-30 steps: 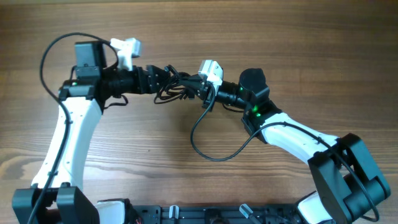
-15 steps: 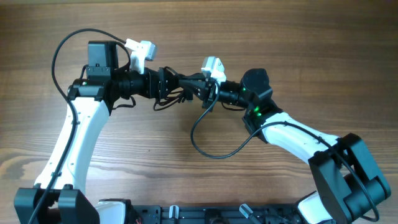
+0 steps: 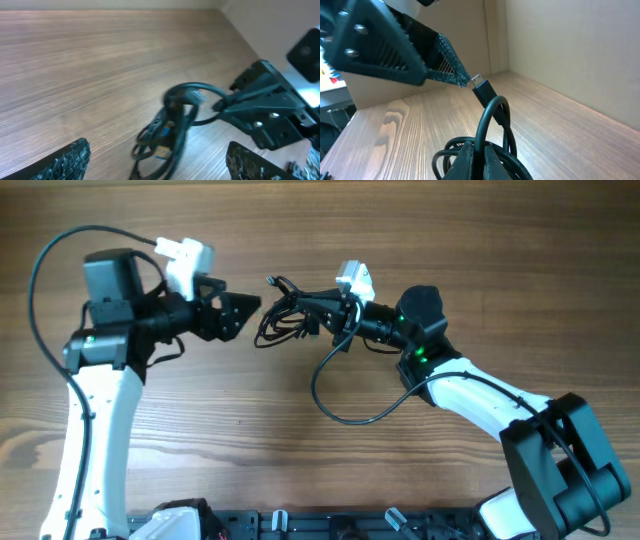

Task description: Untangle cables

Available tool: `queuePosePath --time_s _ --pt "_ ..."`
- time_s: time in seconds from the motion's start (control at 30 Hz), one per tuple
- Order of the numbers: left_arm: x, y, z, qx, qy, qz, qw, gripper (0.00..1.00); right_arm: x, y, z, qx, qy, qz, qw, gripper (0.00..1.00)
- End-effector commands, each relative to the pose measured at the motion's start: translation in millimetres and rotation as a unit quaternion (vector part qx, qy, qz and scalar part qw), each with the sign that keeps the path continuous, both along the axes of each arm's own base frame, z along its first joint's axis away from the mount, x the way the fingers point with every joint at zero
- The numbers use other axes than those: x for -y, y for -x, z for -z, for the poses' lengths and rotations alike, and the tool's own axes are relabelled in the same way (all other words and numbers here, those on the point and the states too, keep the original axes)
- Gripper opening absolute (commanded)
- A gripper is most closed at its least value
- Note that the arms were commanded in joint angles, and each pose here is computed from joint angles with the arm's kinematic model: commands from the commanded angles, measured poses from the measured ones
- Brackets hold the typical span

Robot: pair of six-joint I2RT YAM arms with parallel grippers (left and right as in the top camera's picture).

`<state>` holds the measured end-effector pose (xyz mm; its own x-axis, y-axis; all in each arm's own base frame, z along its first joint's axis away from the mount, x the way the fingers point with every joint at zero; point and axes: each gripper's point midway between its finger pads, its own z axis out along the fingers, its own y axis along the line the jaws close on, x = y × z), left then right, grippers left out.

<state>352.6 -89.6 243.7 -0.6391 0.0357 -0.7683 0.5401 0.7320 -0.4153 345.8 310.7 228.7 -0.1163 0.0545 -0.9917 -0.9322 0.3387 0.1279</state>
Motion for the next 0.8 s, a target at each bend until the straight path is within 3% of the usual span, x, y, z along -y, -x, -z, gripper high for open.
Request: queuePosePath --time_s 0.0,0.27,0.77 --pt "-9.3 0.9 -3.4 0.006 0.003 -0.009 1.000 0.90 -1.4 10.3 -18.1 0.017 -0.016 -0.028 0.999 0.04" --pt "-9.6 0.9 -3.4 0.005 0.004 -0.010 1.000 0.92 -7.0 34.7 -16.9 0.020 -0.012 -0.100 0.995 0.04" --pt "11.0 7.6 -3.6 0.001 0.017 0.027 1.000 0.93 -8.1 39.3 -16.1 0.032 -0.008 -0.112 0.993 0.04"
